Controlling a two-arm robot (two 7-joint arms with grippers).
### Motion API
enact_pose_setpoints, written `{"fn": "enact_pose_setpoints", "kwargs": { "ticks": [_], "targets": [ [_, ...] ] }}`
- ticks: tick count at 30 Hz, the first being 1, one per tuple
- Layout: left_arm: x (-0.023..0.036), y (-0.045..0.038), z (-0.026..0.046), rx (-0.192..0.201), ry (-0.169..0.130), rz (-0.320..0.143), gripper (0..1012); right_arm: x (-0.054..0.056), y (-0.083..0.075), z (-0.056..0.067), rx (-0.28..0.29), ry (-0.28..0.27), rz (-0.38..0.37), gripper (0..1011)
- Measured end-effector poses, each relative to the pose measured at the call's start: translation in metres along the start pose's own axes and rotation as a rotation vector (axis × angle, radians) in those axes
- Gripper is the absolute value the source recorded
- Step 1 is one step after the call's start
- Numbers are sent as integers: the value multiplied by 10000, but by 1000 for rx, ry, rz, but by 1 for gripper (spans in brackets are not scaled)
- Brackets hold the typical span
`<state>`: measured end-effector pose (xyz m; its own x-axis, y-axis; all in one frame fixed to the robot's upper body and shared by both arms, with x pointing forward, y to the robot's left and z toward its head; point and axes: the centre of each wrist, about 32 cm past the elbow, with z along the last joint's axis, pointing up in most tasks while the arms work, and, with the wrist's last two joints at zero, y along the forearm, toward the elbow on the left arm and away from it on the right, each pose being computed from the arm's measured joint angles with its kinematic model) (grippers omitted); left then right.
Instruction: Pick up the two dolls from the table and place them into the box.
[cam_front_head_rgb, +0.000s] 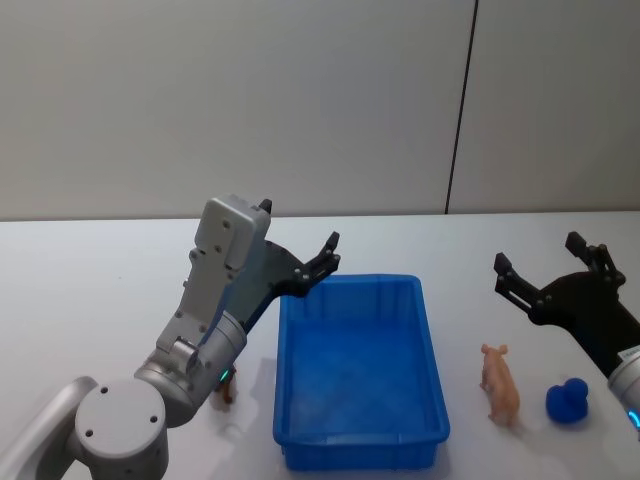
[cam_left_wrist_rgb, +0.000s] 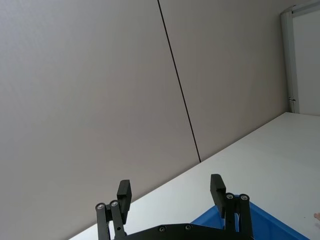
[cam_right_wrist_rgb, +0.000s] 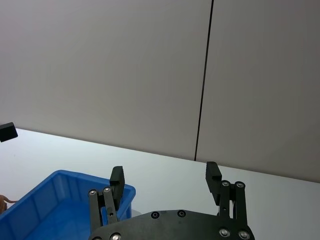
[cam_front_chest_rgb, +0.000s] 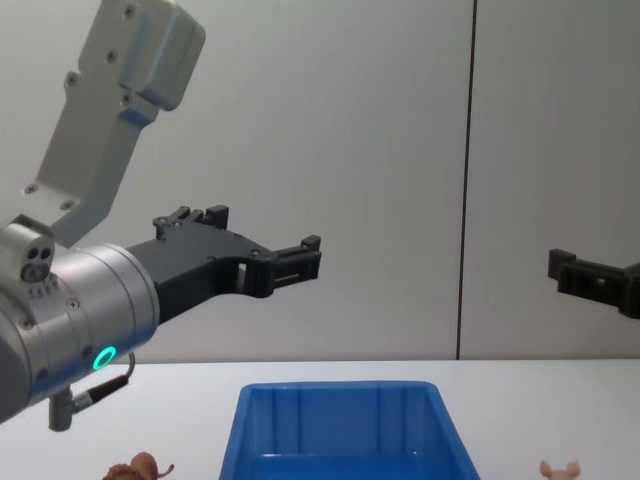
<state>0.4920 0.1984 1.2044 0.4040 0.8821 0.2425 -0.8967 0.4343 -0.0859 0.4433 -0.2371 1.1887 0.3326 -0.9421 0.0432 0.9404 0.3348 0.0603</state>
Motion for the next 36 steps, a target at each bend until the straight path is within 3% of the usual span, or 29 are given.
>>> {"fn": "enact_pose_setpoints", "kwargs": {
  "ticks": [36],
  "targets": [
    [0, 0, 0, 0, 0, 0, 1001, 0, 0, 0, 0, 0, 0, 1001]
  ]
}}
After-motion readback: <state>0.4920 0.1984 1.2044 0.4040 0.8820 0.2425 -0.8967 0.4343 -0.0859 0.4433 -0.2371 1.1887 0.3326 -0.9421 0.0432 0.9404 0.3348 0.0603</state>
